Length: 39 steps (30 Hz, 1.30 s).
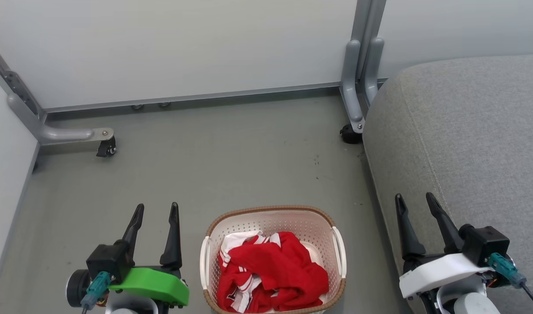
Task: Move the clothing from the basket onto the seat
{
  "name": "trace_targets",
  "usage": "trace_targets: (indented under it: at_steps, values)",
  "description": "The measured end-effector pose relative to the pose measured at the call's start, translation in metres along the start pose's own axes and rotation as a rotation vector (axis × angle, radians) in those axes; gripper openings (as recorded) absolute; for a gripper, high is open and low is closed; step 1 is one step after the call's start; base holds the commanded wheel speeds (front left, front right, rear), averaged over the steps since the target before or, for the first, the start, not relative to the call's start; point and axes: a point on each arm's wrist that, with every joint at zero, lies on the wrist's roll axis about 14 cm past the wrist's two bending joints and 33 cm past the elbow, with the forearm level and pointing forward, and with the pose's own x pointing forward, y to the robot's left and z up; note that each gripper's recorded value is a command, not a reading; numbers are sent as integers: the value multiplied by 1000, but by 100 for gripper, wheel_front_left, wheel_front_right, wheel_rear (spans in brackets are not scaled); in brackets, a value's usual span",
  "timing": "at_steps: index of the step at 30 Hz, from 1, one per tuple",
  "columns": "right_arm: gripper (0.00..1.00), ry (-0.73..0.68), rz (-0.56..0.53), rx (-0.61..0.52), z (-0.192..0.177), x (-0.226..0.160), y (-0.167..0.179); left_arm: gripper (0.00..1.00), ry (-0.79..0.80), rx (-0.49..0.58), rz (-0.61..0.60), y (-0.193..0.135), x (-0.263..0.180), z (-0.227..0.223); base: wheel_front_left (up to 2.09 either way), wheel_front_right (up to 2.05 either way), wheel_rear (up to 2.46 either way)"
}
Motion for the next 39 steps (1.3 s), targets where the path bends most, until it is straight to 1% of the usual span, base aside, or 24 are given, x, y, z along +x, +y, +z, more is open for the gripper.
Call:
trace_targets:
  at_steps: [6, 20, 39]
  values:
    - [100, -1, 9, -18, -2, -1, 3, 100, -7, 2, -3, -1, 0, 0, 0, 0, 0]
    - [100, -8, 34, -79, -3, -2, 9, 100, 3, 59, -17, -4, -2, -7, 0, 0, 0]
    - [100, 5, 35, -61, -8, -1, 9, 100, 39, 58, 1, 0, -5, -18, 0, 0, 0]
